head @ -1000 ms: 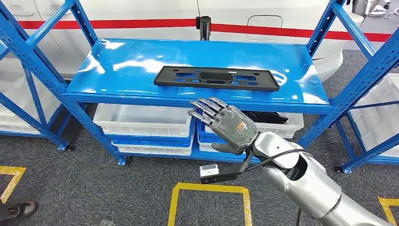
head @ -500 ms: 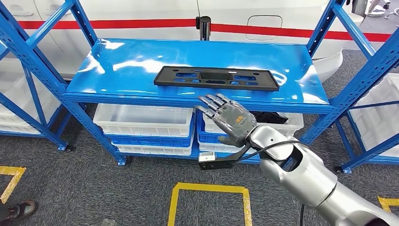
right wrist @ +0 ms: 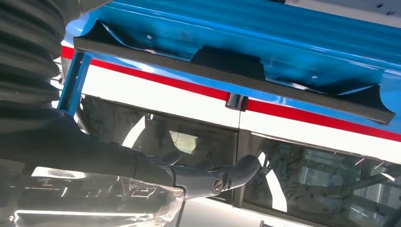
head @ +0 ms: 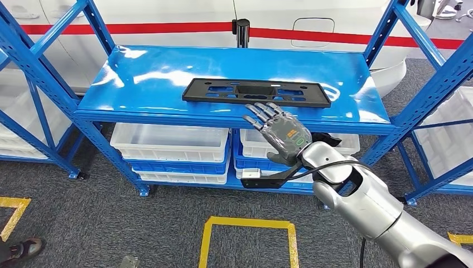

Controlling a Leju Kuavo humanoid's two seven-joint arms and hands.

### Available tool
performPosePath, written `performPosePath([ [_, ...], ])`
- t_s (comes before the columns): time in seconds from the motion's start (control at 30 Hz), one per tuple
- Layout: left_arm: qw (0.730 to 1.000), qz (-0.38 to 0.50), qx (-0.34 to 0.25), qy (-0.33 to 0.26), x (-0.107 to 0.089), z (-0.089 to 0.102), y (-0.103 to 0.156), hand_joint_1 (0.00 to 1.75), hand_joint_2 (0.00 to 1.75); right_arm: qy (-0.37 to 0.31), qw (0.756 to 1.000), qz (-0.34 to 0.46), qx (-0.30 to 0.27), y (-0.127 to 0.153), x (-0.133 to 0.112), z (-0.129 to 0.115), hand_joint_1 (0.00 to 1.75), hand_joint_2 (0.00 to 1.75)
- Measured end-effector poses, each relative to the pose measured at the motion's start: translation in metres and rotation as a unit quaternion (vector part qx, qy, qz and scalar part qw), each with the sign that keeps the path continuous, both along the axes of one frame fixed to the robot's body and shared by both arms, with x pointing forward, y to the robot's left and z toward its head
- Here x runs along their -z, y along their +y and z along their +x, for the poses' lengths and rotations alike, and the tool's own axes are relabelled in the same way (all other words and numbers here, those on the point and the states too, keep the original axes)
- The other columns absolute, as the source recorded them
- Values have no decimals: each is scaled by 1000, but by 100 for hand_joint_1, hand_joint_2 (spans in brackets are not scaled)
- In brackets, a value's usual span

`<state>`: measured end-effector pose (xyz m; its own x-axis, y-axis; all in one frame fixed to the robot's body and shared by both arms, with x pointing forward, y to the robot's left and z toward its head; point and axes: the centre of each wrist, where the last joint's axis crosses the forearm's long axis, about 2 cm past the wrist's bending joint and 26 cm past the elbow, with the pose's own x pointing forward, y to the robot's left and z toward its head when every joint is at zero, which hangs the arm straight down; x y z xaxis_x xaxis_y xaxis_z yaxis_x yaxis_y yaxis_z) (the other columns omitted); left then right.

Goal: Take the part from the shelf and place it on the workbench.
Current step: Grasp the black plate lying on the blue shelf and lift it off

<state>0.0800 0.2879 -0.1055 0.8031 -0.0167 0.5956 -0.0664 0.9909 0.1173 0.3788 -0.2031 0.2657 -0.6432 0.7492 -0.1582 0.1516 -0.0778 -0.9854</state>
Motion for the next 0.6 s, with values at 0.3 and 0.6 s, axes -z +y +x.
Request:
performPosePath([
  [0.3, 1000, 0, 1, -1, 0, 1, 2, 0, 0, -2, 1000, 1, 4, -2, -2, 1, 0, 175],
  [0.6, 1000, -3, 2, -4, -1, 4, 0, 0, 0, -3, 1000, -3, 8, -7, -6, 2, 0, 175],
])
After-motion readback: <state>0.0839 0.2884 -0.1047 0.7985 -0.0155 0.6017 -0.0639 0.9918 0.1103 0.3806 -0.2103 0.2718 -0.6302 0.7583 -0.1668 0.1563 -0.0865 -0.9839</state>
